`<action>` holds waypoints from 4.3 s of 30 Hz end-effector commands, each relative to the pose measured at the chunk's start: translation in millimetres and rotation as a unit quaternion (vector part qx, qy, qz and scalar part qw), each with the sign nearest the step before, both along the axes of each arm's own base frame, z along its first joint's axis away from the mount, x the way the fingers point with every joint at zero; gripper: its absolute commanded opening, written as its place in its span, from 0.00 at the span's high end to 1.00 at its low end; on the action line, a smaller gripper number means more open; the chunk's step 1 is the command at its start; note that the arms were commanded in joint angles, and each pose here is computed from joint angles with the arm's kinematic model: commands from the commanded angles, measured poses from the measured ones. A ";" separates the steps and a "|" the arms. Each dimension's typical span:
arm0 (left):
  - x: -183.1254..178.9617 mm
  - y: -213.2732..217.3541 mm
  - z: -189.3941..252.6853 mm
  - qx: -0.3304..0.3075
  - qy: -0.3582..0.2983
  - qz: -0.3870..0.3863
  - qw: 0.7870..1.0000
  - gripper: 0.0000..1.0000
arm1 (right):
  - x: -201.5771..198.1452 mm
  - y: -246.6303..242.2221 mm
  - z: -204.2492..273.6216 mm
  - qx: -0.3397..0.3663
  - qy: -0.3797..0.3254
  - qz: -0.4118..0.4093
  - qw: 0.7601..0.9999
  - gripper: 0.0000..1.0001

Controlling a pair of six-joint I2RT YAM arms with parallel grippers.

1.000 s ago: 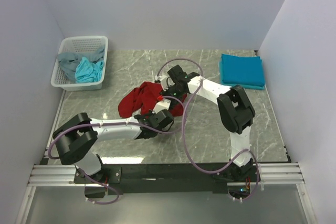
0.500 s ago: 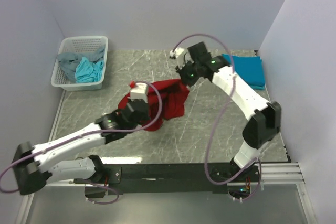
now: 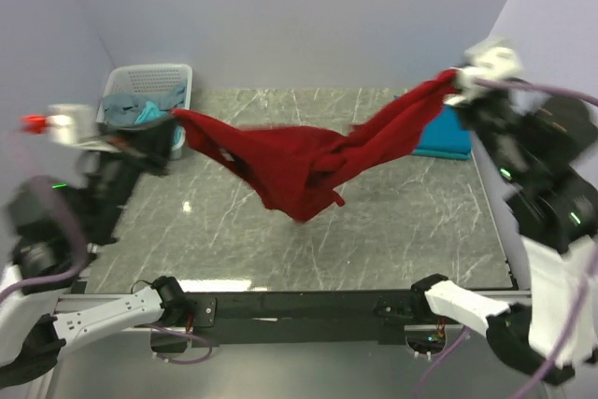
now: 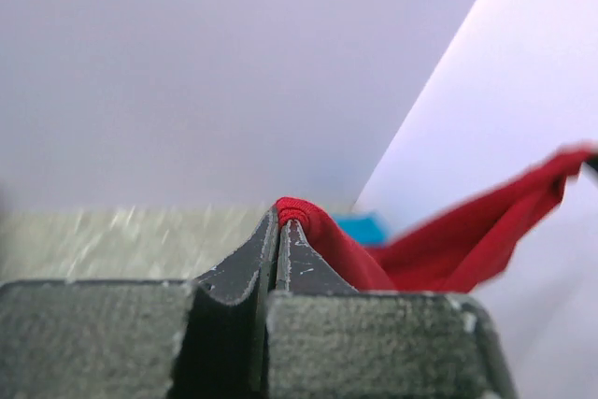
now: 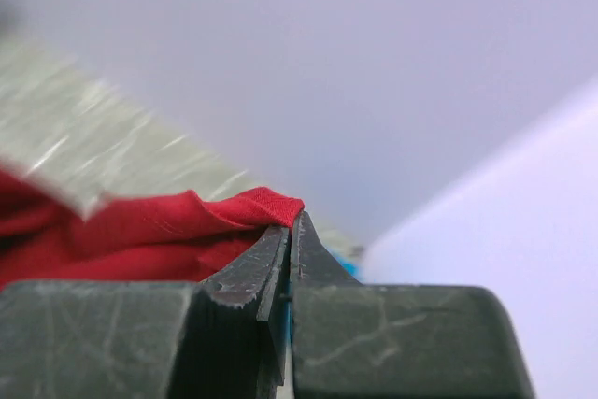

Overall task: Fold and stack the t-shirts
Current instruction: Flatten the tshirt out

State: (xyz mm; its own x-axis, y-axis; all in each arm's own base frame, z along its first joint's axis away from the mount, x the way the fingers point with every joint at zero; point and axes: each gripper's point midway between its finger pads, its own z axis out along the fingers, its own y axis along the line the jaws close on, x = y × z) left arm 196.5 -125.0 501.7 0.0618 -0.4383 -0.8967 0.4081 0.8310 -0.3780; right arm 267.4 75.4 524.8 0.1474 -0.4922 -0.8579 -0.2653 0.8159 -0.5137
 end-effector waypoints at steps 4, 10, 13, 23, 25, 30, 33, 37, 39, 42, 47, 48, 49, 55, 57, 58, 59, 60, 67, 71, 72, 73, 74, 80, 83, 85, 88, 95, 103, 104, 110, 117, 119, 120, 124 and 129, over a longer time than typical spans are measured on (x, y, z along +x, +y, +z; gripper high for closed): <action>-40.9 37.9 73.1 -0.042 -0.083 -0.028 0.995 0.99 | -60.2 -59.3 62.3 0.057 -0.113 -0.072 0.989 1.00; -31.0 33.9 62.5 -0.034 -0.074 -0.011 0.997 0.99 | -67.7 -73.4 61.1 0.078 -0.121 -0.105 0.984 1.00; -6.0 33.5 42.8 -0.013 -0.054 0.051 0.997 0.99 | -36.3 -68.5 34.1 0.070 -0.080 -0.114 0.988 1.00; 94.3 0.8 -0.8 0.039 0.014 0.140 0.989 0.99 | 58.5 -56.6 -32.9 0.073 0.007 -0.131 0.989 1.00; 115.6 -15.7 -19.9 0.042 0.033 0.087 0.995 0.99 | 66.9 -56.8 -51.2 0.071 0.023 -0.130 0.989 1.00; 172.5 -19.3 -128.8 0.040 0.159 0.055 0.985 0.99 | 92.6 -53.0 -147.9 0.044 0.112 -0.129 0.984 1.00; 208.6 -8.9 -212.7 0.012 0.254 0.031 0.967 0.99 | 110.8 -50.2 -216.9 0.027 0.174 -0.131 0.976 1.00; 259.5 0.8 -315.7 0.008 0.394 0.004 0.919 0.56 | 132.8 -51.2 -276.8 0.012 0.247 -0.149 0.957 0.46; 280.6 3.0 -297.4 0.027 0.383 0.003 0.923 0.37 | 137.7 -45.5 -294.3 0.010 0.279 -0.140 0.950 0.36; 280.6 5.8 -269.2 0.061 0.352 0.004 0.934 0.27 | 126.7 -37.6 -299.8 0.008 0.284 -0.110 0.952 0.25; 231.8 -13.9 -243.5 0.165 0.296 -0.047 0.940 0.20 | 85.3 24.1 -322.4 -0.005 0.318 0.106 0.942 0.16; 221.0 -23.6 -245.4 0.173 0.293 -0.068 0.938 0.20 | 76.6 31.3 -335.8 -0.005 0.333 0.135 0.933 0.16; 204.5 -31.7 -252.2 0.183 0.292 -0.090 0.934 0.20 | 70.1 39.5 -349.2 -0.002 0.353 0.163 0.921 0.16; 103.6 -126.5 -321.8 0.325 0.262 -0.267 0.868 0.21 | 52.1 54.5 -381.4 -0.015 0.403 0.237 0.884 0.22; 88.6 -137.0 -343.6 0.384 0.242 -0.283 0.844 0.23 | 54.8 49.2 -387.5 -0.017 0.411 0.217 0.885 0.22; 74.4 -144.2 -357.2 0.409 0.241 -0.297 0.829 0.24 | 56.4 46.1 -392.9 -0.016 0.421 0.205 0.884 0.22; 68.9 -146.3 -364.9 0.421 0.243 -0.301 0.821 0.24 | 58.5 43.0 -395.3 -0.017 0.425 0.195 0.884 0.22; 64.9 -147.8 -374.6 0.434 0.247 -0.303 0.812 0.25 | 60.6 37.5 -400.1 -0.022 0.432 0.178 0.884 0.23; 42.1 -163.4 -422.9 0.503 0.281 -0.301 0.760 0.29 | 61.5 18.6 -431.1 -0.010 0.498 0.134 0.857 0.29; 32.3 -160.7 -449.5 0.545 0.307 -0.288 0.725 0.30 | 61.0 12.1 -435.0 0.004 0.508 0.125 0.852 0.30; 31.2 -160.4 -455.2 0.550 0.313 -0.288 0.719 0.30 | 60.8 11.3 -435.2 0.005 0.508 0.126 0.852 0.30; 30.7 -160.8 -456.2 0.553 0.314 -0.286 0.717 0.31 | 60.2 10.4 -435.9 0.008 0.509 0.126 0.851 0.30; 31.3 -161.7 -456.8 0.554 0.314 -0.286 0.716 0.33 | 59.6 9.4 -436.6 0.009 0.511 0.124 0.851 0.30; 36.4 -153.8 -469.7 0.573 0.341 -0.260 0.699 0.50 | 62.5 -4.0 -452.4 -0.015 0.507 0.092 0.857 0.31; 30.0 -154.9 -477.0 0.575 0.356 -0.275 0.683 0.62 | 66.0 -12.0 -462.4 -0.032 0.505 0.076 0.859 0.31; 29.0 -156.5 -475.7 0.575 0.357 -0.281 0.680 0.74 | 69.1 -17.8 -470.4 -0.040 0.511 0.059 0.857 0.31; 30.0 -156.7 -467.9 0.573 0.350 -0.280 0.686 1.00 | 77.3 -25.3 -476.3 -0.043 0.512 0.029 0.857 0.32; 41.2 -151.9 -436.0 0.564 0.309 -0.250 0.724 1.00 | 93.7 -43.3 -483.9 -0.057 0.501 -0.036 0.863 0.35; 60.0 -138.6 -390.8 0.544 0.260 -0.193 0.775 1.00 | 104.7 -52.4 -500.5 -0.072 0.514 -0.092 0.849 0.53; 61.8 -136.6 -381.2 0.537 0.250 -0.185 0.784 1.00 | 106.8 -51.1 -500.3 -0.075 0.516 -0.094 0.848 0.59; 77.7 -118.0 -344.1 0.509 0.210 -0.123 0.826 1.00 | 111.7 -49.6 -490.2 -0.073 0.519 -0.102 0.846 0.94; 89.2 -72.3 -222.2 0.401 0.106 0.012 0.910 1.00 | 109.0 -28.0 -324.6 -0.020 0.356 -0.044 0.933 1.00; 84.5 -57.7 -177.7 0.363 0.071 0.041 0.928 1.00 | 105.1 -24.0 -266.4 -0.014 0.295 -0.025 0.955 1.00; 76.1 -42.7 -130.6 0.311 0.033 0.062 0.948 1.00 | 92.0 -24.1 -237.0 -0.011 0.265 -0.019 0.964 1.00; 40.6 -1.8 -23.7 0.185 -0.063 0.086 0.977 1.00 | 57.5 -26.6 -124.4 0.001 0.133 -0.010 0.991 1.00; -16.6 37.8 78.9 0.061 -0.166 0.052 0.983 1.00 | -1.0 -32.2 -37.9 0.029 0.008 -0.007 1.000 1.00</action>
State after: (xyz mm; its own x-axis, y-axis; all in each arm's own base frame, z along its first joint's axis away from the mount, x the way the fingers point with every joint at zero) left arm 208.0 -107.9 523.7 0.2911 -0.1642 -0.9425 0.3420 0.9379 -0.0578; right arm 292.2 43.1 469.4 0.0851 -0.4558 -0.8860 -0.2686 0.8458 -0.4609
